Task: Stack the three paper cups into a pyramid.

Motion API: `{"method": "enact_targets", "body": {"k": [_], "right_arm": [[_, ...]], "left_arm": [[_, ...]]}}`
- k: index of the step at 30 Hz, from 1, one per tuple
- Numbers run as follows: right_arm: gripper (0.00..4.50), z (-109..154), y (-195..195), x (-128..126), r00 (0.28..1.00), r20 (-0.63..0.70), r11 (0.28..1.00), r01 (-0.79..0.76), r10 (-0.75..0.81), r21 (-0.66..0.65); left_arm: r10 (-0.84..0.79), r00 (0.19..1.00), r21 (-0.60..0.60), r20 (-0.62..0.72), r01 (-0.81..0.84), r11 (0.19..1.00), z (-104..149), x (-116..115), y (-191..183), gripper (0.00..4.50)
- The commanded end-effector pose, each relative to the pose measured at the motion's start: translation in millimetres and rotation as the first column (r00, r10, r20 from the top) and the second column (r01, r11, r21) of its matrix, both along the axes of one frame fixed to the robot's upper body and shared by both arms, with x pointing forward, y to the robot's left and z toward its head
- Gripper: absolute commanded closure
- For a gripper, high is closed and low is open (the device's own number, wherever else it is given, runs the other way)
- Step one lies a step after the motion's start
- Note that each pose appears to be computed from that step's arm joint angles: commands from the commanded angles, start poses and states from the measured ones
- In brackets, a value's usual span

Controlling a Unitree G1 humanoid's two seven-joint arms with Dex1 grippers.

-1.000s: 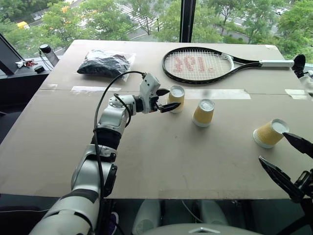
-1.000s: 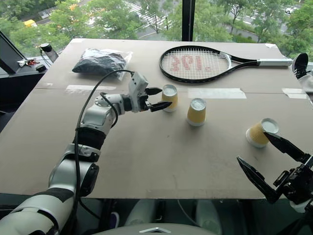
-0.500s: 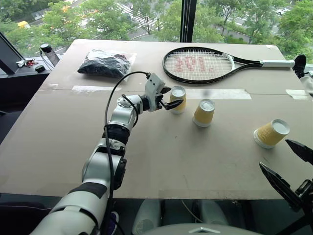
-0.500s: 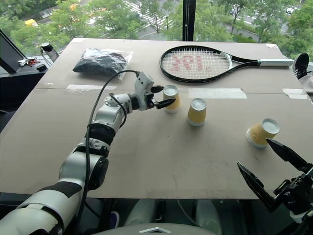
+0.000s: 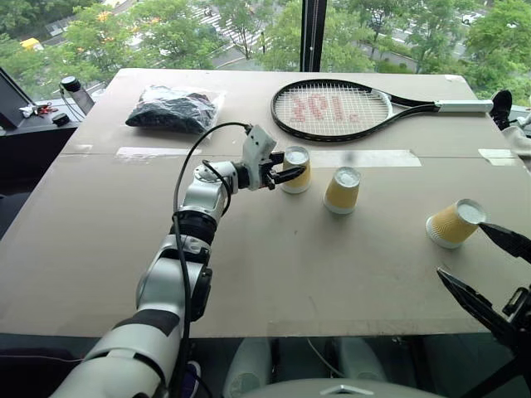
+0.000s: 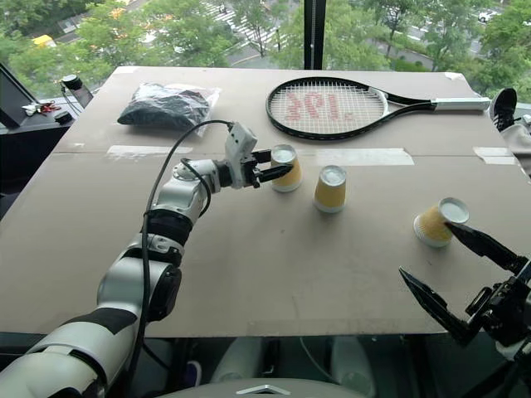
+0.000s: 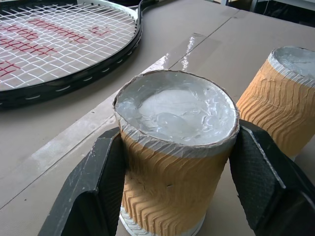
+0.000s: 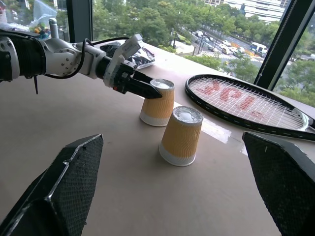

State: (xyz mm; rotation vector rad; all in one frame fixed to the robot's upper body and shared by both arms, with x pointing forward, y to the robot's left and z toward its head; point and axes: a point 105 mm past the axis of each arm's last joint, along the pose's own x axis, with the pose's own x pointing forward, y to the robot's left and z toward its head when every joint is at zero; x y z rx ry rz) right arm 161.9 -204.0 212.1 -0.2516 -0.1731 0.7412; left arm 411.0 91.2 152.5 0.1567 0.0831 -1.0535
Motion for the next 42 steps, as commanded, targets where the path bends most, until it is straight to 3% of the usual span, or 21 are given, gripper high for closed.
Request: {"method": "enact_targets", "body": {"k": [1,6,11,20,32,36,42], "right_arm": [[0.0,16,-9,12,0.999,0.018,1.0,-0.031,0.031,-0.002],[0.0,33,-18,22,0.993,0.001,0.993,-0.115,0.115,-0.02],[0.0,36,-25,23,0.991,-0.015,0.991,-0.131,0.131,-0.035],[0.0,34,-14,17,0.993,-0.009,0.993,-0.121,0.121,-0.011],[0.0,38,-13,13,0.996,-0.002,0.996,-0.089,0.089,-0.008],[0.0,37,-15,12,0.997,-0.007,0.997,-0.08,0.08,-0.009],[0.0,35,-20,10,0.999,-0.006,0.999,-0.046,0.046,-0.006]], "left_arm": [[-0.078,0.995,-0.028,0.057,0.08,0.996,23,-9,-1,2.05],[-0.209,0.977,-0.042,0.048,0.211,0.977,33,-35,-9,2.05],[-0.209,0.976,-0.009,0.053,0.21,0.978,26,-42,-12,2.05],[-0.147,0.988,0.028,0.047,0.146,0.989,4,-31,-27,2.05],[-0.147,0.988,0.03,0.049,0.146,0.989,-3,-25,-35,2.05],[-0.173,0.984,-0.001,0.048,0.174,0.985,-1,-30,-38,0.25],[-0.171,0.983,-0.022,0.069,0.173,0.985,7,-35,-32,0.12]]}}
